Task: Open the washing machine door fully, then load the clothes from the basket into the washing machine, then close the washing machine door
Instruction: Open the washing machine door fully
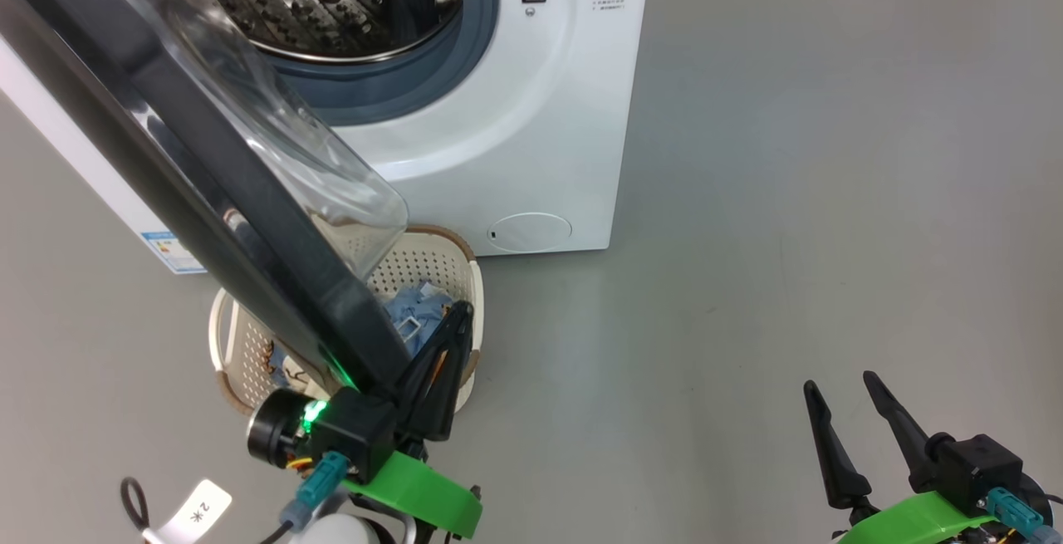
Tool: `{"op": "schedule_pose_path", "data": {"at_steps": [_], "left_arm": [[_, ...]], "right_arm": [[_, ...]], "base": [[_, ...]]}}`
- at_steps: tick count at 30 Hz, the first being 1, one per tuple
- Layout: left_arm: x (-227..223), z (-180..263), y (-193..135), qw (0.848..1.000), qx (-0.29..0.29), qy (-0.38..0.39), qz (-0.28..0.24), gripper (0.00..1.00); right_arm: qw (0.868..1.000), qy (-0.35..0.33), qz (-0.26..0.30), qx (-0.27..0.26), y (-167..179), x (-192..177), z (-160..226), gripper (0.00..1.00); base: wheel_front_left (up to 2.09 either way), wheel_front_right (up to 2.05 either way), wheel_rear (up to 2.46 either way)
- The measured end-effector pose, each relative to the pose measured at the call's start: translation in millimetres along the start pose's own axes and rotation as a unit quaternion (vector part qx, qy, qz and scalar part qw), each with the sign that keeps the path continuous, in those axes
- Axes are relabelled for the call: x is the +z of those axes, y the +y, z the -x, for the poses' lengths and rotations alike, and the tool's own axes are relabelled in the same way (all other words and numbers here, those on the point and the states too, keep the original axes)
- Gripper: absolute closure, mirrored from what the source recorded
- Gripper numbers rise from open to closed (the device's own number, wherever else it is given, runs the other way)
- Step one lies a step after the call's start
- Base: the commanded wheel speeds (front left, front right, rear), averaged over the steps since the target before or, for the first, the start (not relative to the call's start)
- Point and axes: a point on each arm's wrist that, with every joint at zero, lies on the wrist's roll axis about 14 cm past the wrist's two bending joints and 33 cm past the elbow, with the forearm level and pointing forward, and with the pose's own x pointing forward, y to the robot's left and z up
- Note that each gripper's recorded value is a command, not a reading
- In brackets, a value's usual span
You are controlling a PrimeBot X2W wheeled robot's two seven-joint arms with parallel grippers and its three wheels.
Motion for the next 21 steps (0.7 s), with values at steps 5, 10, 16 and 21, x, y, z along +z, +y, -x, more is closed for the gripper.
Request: {"op": "schedule_pose_path", "data": {"at_steps": [5, 10, 16, 21], "left_arm": [[-3.6, 1.8, 6.3, 1.000, 0.014, 0.006, 0.006, 1.00], [-7.3, 5.7, 12.4, 1.000, 0.027, 0.013, 0.004, 1.00], [-4.0, 10.2, 18.6, 0.999, 0.048, 0.010, 0.004, 1.00], [-1.8, 15.8, 23.6, 0.998, 0.064, 0.009, 0.004, 1.00]], "right_arm": [[1.000, 0.005, -0.002, 0.005, 3.2, -3.3, -3.8, 0.00], [1.000, 0.001, -0.003, 0.013, 8.2, -1.3, -9.7, 0.00], [1.000, -0.001, -0.003, 0.021, 13.9, 0.5, -11.1, 0.00], [1.000, -0.006, -0.009, 0.027, 18.6, 3.6, -12.3, 0.00]], "base": [[0.00, 0.00, 0.00], [0.00, 0.00, 0.00], [0.00, 0.00, 0.00], [0.00, 0.00, 0.00]]}}
